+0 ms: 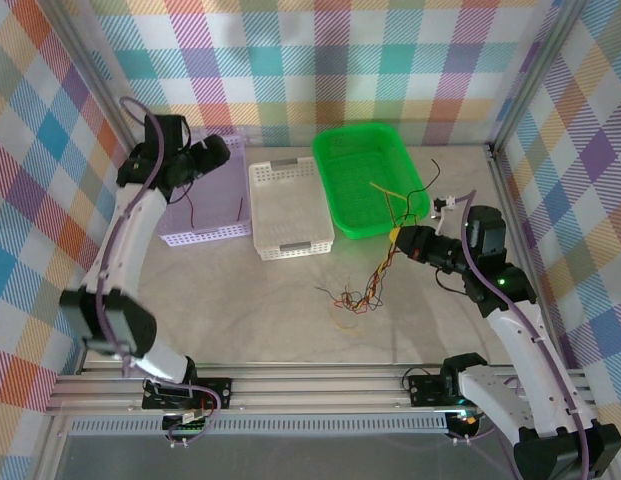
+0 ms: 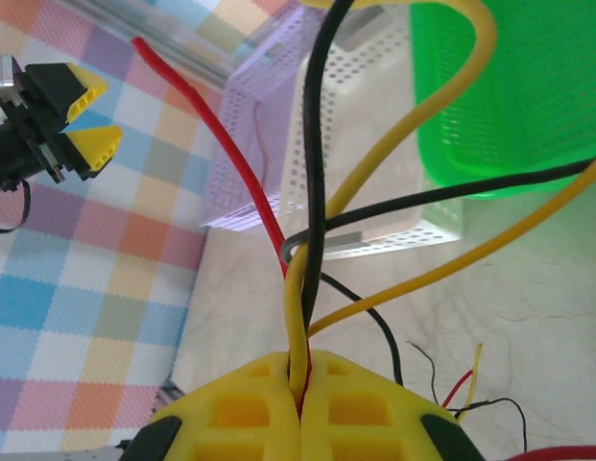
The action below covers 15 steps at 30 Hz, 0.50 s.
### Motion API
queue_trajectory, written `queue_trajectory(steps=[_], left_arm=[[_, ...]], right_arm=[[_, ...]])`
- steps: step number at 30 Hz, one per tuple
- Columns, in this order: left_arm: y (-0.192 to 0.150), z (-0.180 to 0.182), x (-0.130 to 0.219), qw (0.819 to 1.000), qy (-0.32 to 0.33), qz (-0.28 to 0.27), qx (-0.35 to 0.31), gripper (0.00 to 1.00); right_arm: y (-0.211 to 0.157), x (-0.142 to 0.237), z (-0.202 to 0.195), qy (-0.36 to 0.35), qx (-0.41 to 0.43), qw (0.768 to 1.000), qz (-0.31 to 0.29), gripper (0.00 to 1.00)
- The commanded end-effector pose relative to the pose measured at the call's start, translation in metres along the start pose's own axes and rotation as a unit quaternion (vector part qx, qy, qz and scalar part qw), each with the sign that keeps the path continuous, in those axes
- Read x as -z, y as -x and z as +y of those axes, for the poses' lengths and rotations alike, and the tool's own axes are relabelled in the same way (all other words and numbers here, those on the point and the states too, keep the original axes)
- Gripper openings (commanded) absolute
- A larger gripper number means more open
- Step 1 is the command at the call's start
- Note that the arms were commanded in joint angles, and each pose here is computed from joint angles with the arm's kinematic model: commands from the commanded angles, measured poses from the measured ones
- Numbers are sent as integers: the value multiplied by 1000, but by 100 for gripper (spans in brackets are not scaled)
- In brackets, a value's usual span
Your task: Untangle the cables
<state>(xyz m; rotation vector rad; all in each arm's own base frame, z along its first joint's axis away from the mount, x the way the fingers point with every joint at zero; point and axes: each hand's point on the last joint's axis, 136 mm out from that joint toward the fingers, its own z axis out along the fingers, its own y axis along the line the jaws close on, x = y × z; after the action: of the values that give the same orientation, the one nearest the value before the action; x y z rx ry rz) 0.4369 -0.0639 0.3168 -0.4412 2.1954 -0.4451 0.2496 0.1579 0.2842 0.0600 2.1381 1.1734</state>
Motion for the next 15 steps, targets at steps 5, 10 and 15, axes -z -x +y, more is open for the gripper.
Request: queue_trajectory(steps=[5,10,15], left_arm=[[-103,-101,53,983,-168,72,13,89],[-142,-146,73,969,-229,90,25,89],[-152,-191,99,951,-295,85,44,89]], right_arm=[[-4,5,48,125,58,990,15,0],[-14,3,55,142,77,986,31,0],[-27,-5,59,145,91,984,56,0]])
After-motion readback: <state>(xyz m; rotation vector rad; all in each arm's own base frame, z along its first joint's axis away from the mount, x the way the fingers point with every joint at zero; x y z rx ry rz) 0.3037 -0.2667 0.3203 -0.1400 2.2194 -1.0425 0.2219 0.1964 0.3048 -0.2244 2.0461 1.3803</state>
